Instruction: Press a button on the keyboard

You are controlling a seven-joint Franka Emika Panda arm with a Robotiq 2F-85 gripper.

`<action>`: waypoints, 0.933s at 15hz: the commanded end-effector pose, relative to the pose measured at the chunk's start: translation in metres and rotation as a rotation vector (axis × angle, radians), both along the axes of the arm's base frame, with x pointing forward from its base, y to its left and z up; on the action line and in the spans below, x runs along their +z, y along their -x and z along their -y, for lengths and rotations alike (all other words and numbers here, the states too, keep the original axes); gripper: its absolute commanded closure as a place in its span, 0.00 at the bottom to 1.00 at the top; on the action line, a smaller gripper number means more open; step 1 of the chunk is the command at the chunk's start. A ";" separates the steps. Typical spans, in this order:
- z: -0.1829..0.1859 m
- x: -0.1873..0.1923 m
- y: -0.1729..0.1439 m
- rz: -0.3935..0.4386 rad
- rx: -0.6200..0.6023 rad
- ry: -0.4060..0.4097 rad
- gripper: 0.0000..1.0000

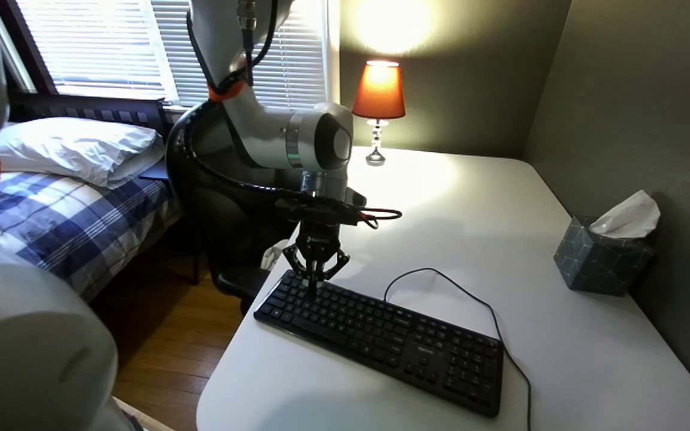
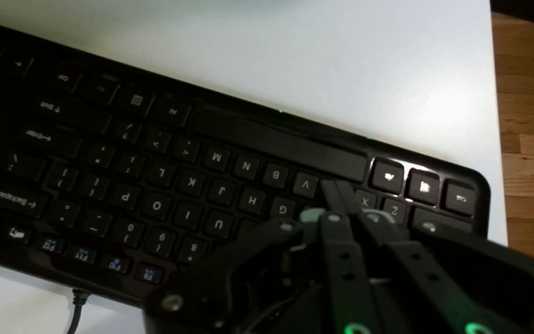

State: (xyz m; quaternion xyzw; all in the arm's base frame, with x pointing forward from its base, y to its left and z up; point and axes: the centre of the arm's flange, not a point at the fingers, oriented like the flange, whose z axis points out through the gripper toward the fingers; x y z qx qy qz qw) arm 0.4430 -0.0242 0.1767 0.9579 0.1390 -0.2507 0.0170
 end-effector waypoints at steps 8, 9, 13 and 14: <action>0.005 -0.020 -0.007 -0.034 -0.043 -0.037 1.00; 0.005 -0.021 -0.007 -0.037 -0.047 -0.037 1.00; 0.008 -0.025 -0.007 -0.042 -0.068 -0.041 1.00; 0.009 -0.025 -0.007 -0.042 -0.071 -0.042 1.00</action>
